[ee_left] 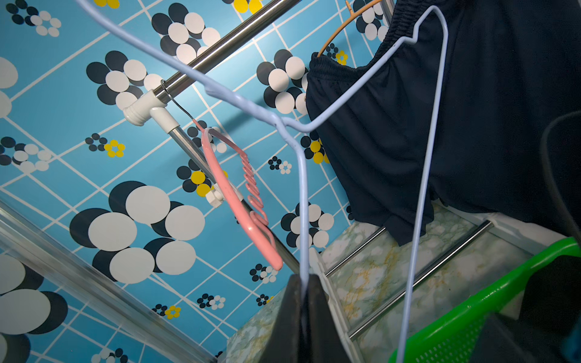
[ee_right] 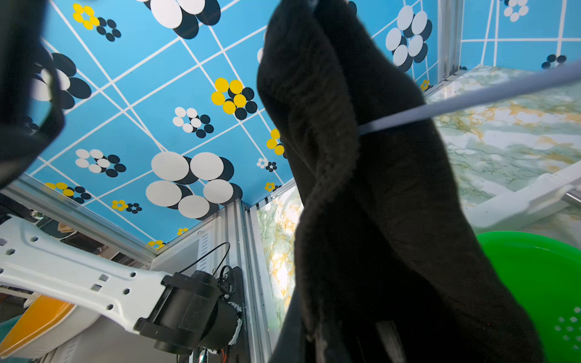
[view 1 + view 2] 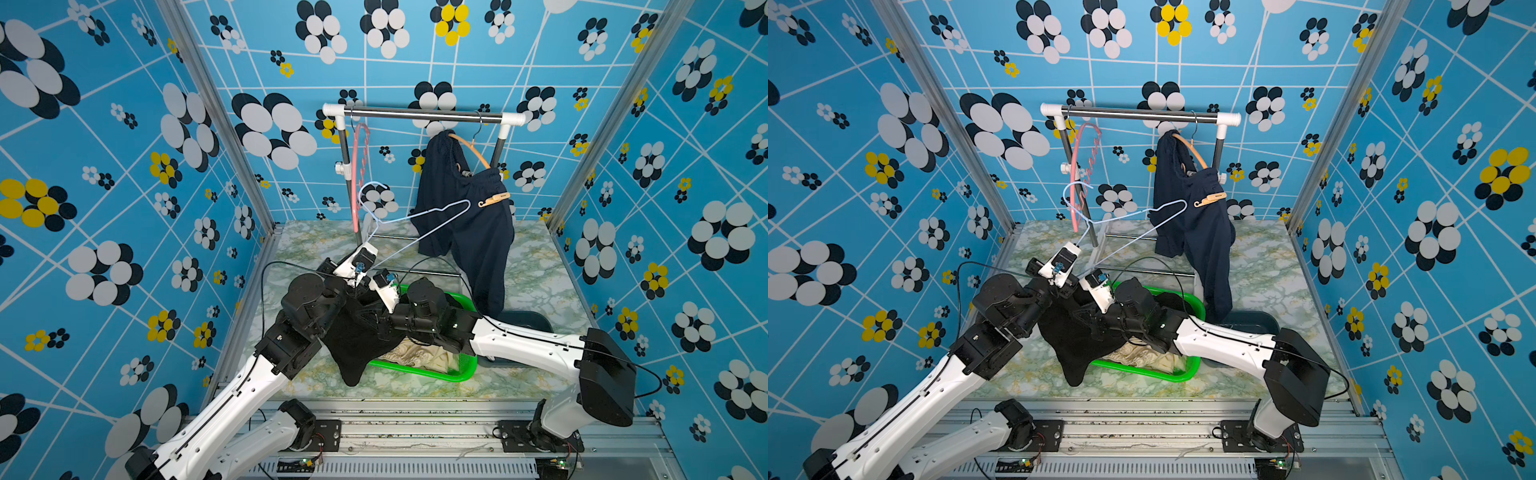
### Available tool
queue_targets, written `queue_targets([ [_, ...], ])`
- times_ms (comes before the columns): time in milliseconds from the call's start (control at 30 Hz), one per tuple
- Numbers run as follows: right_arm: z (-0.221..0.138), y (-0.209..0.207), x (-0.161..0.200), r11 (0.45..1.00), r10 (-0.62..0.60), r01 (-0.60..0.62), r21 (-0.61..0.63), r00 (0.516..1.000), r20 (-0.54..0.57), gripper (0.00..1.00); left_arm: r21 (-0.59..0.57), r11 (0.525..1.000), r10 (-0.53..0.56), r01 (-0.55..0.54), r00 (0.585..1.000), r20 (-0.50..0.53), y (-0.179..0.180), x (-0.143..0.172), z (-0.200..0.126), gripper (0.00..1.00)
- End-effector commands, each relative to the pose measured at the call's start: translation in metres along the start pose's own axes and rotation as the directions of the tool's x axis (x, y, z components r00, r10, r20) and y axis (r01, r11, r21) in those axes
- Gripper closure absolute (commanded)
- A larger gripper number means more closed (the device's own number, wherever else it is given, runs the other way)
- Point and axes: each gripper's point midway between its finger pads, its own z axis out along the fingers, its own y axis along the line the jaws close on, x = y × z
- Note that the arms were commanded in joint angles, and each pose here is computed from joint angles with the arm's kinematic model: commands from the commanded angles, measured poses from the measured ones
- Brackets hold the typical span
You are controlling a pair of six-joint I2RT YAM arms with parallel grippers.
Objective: Remove the clothespins securing shorts to the hanger
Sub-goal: Remove the shorts from the hanger.
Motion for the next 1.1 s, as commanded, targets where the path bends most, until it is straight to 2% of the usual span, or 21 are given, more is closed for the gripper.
queue_targets([
  [0, 0.004, 0.012, 0.003, 0.999, -0.026, 0.025, -0.024, 0.999, -0.038, 1.00, -0.009, 0.988, -0.153, 0.155, 0.983, 0.098, 0.011, -0.033, 0.007, 1.00],
  [133, -0.008, 0.003, 0.006, 0.997, -0.050, 0.052, 0.049, 0.997, -0.052, 1.00, -0.032, 0.978, -0.200, 0.204, 0.974, 0.102, 0.015, -0.039, 0.021, 1.00],
  [300, -0.021, -0.003, 0.013, 0.991, -0.078, 0.088, 0.097, 0.992, -0.103, 1.00, -0.088, 0.953, -0.273, 0.290, 0.948, 0.161, 0.029, -0.052, 0.032, 1.00],
  [533, -0.022, -0.003, 0.014, 0.990, -0.083, 0.095, 0.100, 0.989, -0.123, 1.00, -0.107, 0.900, -0.385, 0.422, 0.886, 0.257, 0.044, -0.074, 0.045, 1.00],
  [667, -0.042, -0.010, 0.000, 0.974, -0.121, 0.139, 0.181, 0.987, -0.108, 1.00, -0.126, 0.864, -0.430, 0.488, 0.845, 0.317, 0.056, -0.085, 0.049, 1.00],
  [767, -0.069, -0.024, -0.014, 0.932, -0.159, 0.185, 0.313, 0.982, -0.106, 1.00, -0.091, 0.861, -0.444, 0.500, 0.828, 0.341, 0.058, -0.100, 0.052, 1.00],
  [900, -0.118, -0.045, -0.039, 0.835, -0.210, 0.230, 0.500, 0.973, -0.098, 1.00, -0.062, 0.871, -0.437, 0.487, 0.826, 0.355, 0.060, -0.116, 0.054, 1.00],
  [1067, -0.171, -0.064, -0.061, 0.756, -0.221, 0.204, 0.622, 0.974, -0.051, 1.00, -0.080, 0.888, -0.399, 0.453, 0.844, 0.358, 0.067, -0.123, 0.046, 1.00],
])
